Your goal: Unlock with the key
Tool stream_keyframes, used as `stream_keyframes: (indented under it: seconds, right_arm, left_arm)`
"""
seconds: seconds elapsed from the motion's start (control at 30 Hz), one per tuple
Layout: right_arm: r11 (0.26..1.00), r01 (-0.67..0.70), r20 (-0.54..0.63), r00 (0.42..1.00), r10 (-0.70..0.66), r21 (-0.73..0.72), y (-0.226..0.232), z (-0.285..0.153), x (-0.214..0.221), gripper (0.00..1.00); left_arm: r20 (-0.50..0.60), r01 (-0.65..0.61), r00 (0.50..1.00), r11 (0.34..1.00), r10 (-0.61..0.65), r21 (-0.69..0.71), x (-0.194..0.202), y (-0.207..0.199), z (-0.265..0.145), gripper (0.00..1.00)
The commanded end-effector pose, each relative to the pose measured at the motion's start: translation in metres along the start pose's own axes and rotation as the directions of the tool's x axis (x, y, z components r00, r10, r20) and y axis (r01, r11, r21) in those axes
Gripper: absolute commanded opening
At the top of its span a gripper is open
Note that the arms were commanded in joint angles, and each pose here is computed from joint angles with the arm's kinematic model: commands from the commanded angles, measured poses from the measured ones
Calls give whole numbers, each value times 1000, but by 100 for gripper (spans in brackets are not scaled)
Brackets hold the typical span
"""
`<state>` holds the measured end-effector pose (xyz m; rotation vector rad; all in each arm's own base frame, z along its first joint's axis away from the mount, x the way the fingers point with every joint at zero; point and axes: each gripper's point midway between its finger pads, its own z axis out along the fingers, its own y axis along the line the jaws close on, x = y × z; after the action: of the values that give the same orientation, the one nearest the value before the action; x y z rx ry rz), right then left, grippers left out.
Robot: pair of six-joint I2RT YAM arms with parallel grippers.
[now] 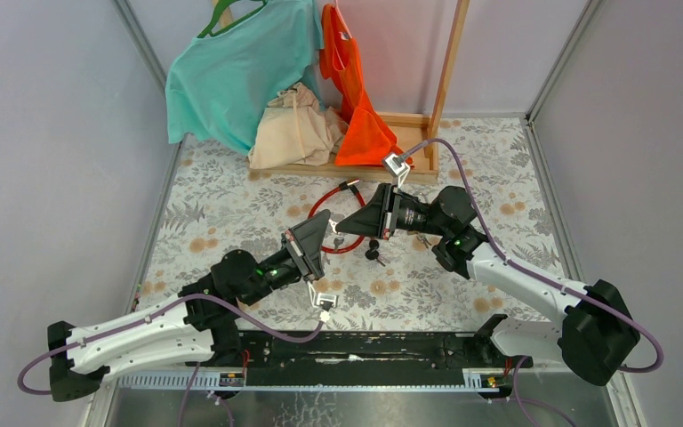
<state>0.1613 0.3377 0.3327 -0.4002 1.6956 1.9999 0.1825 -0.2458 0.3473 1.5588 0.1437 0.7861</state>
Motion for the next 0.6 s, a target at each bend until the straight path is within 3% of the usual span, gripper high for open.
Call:
stream_keyframes:
  seconds: [0.0, 0.1, 0.13, 0.17, 0.3, 0.37, 0.47, 0.57]
  right_arm:
    - [996, 64, 33, 998, -62, -67, 21, -2, -8, 0]
    - [996, 66, 38, 997, -63, -67, 23, -3, -7, 0]
    - [996, 66, 38, 997, -63, -66, 24, -4, -8, 0]
    - [996, 64, 36, 997, -62, -63, 24, -4, -7, 0]
    - [997, 58, 14, 998, -58, -44, 23, -5, -5, 0]
    - [998, 58, 0, 998, -58, -14, 17, -6, -3, 0]
    - [996, 79, -11, 997, -79, 47, 8, -12, -1, 0]
    - [988, 114, -25, 993, -112, 108, 1, -19, 0, 0]
  left_arm:
    - [-69, 7, 998, 997, -12, -73, 17, 23, -5, 0]
    - [-77, 6, 997, 998, -11, -67, 18, 22, -5, 0]
    - [-81, 6, 997, 998, -11, -62, 18, 20, -4, 6]
    - [-87, 8, 996, 998, -13, -56, 19, 19, -4, 18]
    - [-119, 40, 992, 999, -43, -31, 24, 14, -2, 46]
    - [-156, 84, 984, 996, -82, 7, 31, 8, 0, 73]
    - [-226, 238, 950, 968, -215, 80, 44, 0, 0, 91]
    - [-306, 492, 852, 850, -425, 190, 46, -14, -1, 100]
